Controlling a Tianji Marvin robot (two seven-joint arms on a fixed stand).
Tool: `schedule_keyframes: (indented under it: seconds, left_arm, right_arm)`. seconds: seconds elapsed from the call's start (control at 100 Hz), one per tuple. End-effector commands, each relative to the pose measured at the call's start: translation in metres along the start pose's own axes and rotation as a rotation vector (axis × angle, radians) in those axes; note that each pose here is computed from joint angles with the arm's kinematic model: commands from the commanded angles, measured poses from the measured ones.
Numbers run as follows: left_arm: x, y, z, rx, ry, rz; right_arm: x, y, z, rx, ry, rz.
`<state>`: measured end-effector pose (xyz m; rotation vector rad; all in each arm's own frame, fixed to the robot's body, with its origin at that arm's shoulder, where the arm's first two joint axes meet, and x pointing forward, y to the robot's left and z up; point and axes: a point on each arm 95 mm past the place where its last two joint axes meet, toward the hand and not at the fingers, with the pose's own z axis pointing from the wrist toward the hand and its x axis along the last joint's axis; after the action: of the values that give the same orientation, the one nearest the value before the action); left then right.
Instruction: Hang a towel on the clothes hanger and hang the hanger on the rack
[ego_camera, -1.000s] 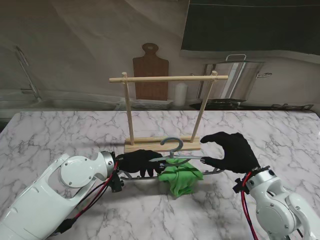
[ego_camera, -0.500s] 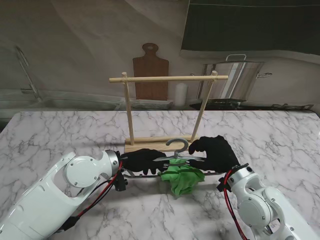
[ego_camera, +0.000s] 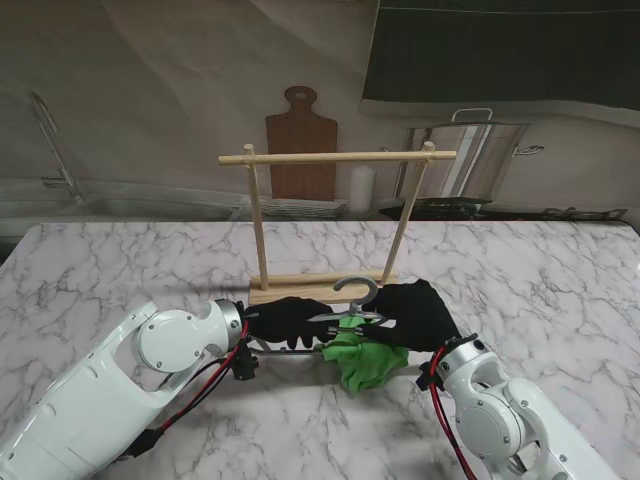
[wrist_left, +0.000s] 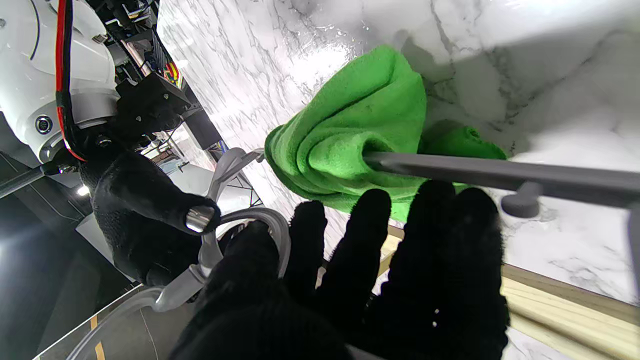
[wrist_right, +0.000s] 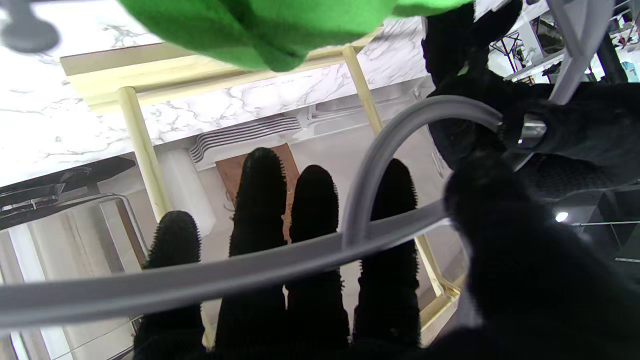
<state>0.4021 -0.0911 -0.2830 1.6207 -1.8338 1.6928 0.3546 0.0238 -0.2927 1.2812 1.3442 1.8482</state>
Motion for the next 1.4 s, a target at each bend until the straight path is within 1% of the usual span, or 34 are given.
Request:
schedule_keyframes:
  seconds: [0.0, 0.16, 0.3, 0.41, 0.49, 0.65, 0.71, 0.78, 0.9, 1.14, 1.26, 1.39]
  left_arm:
    - [0.001, 0.001, 0.002, -0.010, 0.001, -0.008]
    - [0.001, 0.001, 0.002, -0.004, 0.001, -0.012]
    - [0.001, 0.001, 0.003, 0.011, -0.001, -0.005]
    - [0.000, 0.001, 0.004, 0.024, -0.006, 0.005]
    - [0.000, 0.000, 0.004, 0.033, -0.009, -0.003]
    - [-0.002, 0.000, 0.006, 0.060, -0.011, -0.005]
    - [-0.003, 0.000, 0.007, 0.081, -0.009, -0.001]
    - [-0.003, 0.000, 0.007, 0.110, -0.006, 0.004]
    - [-0.003, -0.002, 0.006, 0.162, 0.004, 0.035]
    - [-0.001, -0.007, 0.003, 0.235, 0.035, 0.091]
    - [-0.001, -0.007, 0.004, 0.241, 0.039, 0.105]
    - [0.000, -0.006, 0.007, 0.233, 0.043, 0.103]
  right_arm:
    - [0.001, -0.005, 0.000, -0.002, -0.010, 0.017]
    - [0.003, -0.007, 0.000, 0.017, 0.001, 0.041]
    - [0.002, -0.007, -0.001, 0.041, 0.016, 0.031]
    - [0.001, -0.006, -0.001, 0.032, 0.029, 0.029]
    - [0.001, -0.006, 0.000, 0.003, 0.034, 0.014]
    - [0.000, -0.005, -0.001, 0.018, 0.034, -0.017]
    - [0.000, -0.005, -0.001, 0.004, 0.037, -0.023]
    - [-0.001, -0.004, -0.001, -0.028, 0.039, -0.023]
    - [-0.002, -0.002, -0.002, -0.069, 0.036, -0.031]
    - [-0.009, 0.005, -0.007, -0.129, 0.013, -0.054]
    - [-0.013, 0.006, -0.008, -0.151, -0.009, -0.043]
    - [-0.014, 0.005, -0.009, -0.161, -0.009, -0.042]
